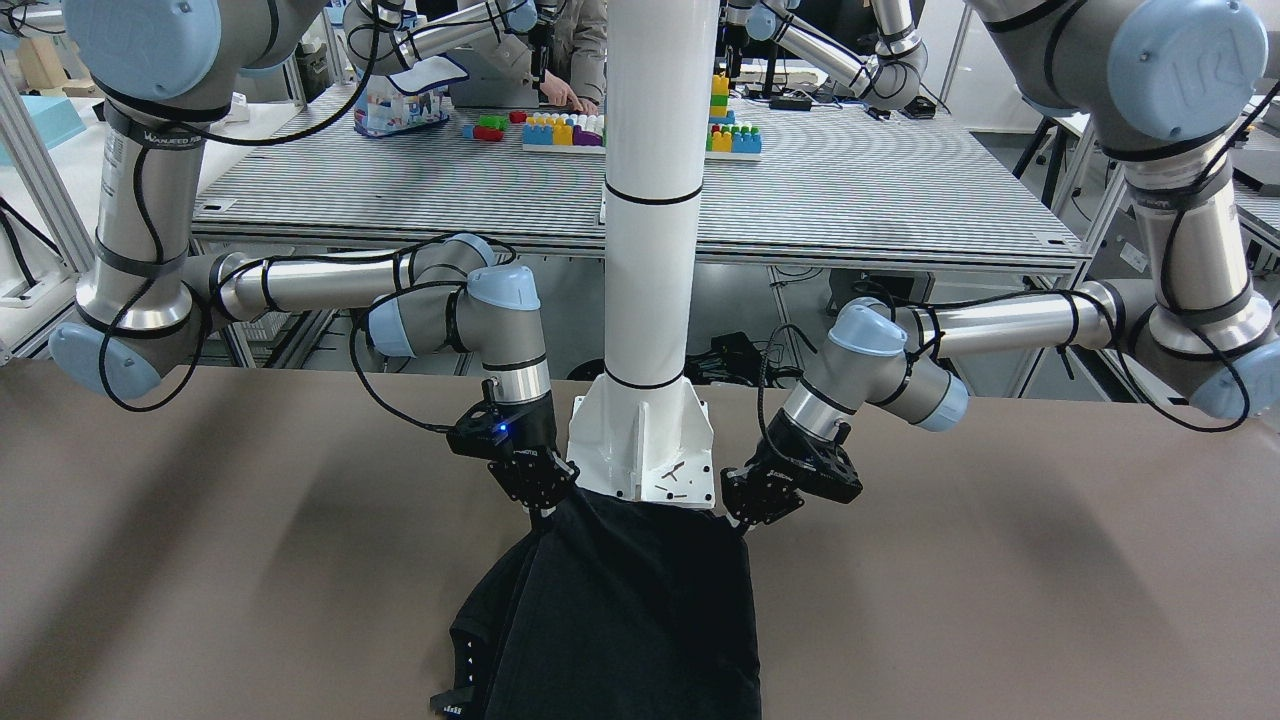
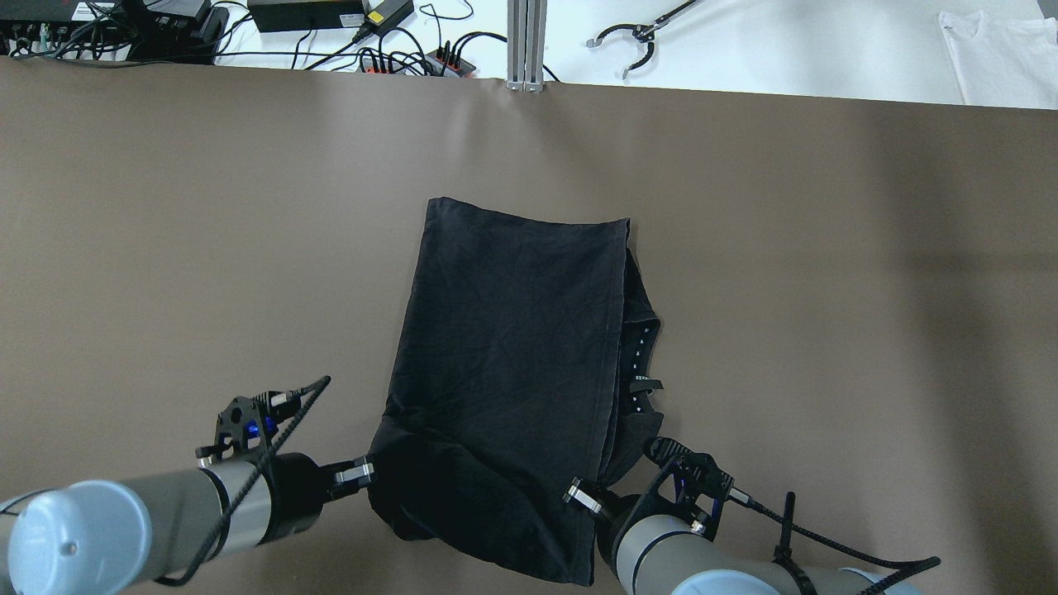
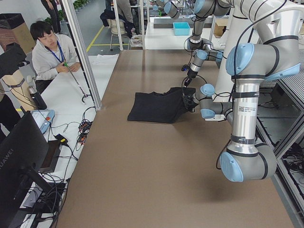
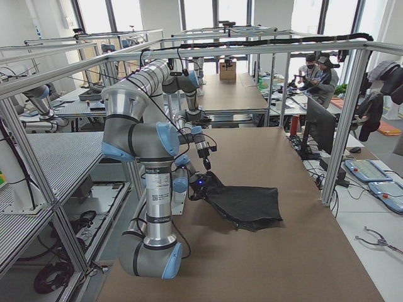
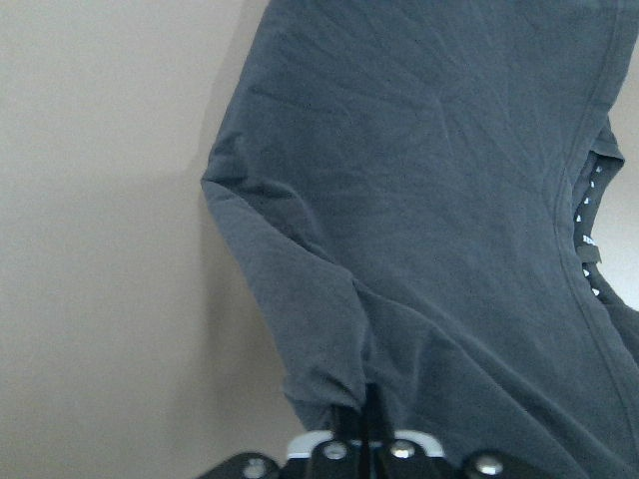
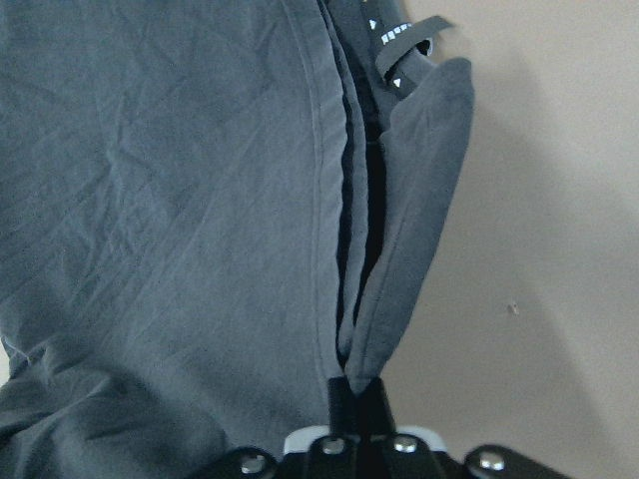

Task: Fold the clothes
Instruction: 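Lift the near edge with both grippers and fold it toward the collar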

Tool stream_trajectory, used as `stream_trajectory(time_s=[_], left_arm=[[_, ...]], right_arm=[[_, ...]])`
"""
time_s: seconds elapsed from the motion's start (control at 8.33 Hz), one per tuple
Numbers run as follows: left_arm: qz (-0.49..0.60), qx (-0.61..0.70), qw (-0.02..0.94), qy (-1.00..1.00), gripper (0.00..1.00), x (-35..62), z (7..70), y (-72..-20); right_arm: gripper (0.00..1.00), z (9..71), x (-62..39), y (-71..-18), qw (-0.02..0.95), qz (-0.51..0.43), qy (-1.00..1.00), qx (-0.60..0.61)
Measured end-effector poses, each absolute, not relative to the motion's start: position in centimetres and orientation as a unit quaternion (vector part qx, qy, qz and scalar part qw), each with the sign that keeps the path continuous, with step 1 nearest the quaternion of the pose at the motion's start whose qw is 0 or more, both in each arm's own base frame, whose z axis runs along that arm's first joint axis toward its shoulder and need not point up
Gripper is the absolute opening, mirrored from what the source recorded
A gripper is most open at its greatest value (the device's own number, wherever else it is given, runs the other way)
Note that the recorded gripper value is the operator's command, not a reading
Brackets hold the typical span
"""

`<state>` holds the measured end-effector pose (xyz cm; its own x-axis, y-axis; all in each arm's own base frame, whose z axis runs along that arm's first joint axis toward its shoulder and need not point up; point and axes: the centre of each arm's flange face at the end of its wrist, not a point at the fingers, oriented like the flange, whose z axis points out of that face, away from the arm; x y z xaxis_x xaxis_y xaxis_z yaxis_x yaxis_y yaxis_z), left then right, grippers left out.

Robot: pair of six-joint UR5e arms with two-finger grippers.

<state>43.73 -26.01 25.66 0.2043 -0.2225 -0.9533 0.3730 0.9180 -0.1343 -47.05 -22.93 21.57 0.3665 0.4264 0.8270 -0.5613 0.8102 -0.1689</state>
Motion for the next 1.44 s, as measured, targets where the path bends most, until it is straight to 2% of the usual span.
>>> stream_trajectory(time_s=[0.12, 0.36, 0.6, 1.32, 1.44], left_arm=[[-0.192, 0.062, 0.78, 0.593, 0.0, 42.2, 25.4, -28.5], [-0.189, 0.074, 0.805, 0.557, 0.0, 40.3, 20.9, -34.5], [-0.197, 0.091, 0.828, 0.517, 0.0, 39.6, 16.8, -39.2], [-0.218, 0.131, 0.869, 0.425, 0.0, 45.4, 16.1, -56.2], [-0.216, 0.136, 0.872, 0.419, 0.11, 46.7, 17.7, -58.4]], right_arm=[[0.0, 21.5, -46.6, -23.9, 0.822, 0.306, -0.474, 0.076], [0.0, 21.4, -45.2, -26.9, 0.822, 0.308, -0.469, 0.102], [0.0, 20.7, -44.3, -31.8, 0.818, 0.318, -0.457, 0.14], [0.0, 23.1, -47.8, -46.5, 0.825, 0.35, -0.391, 0.207], [0.03, 24.7, -49.1, -48.8, 0.826, 0.347, -0.388, 0.217]])
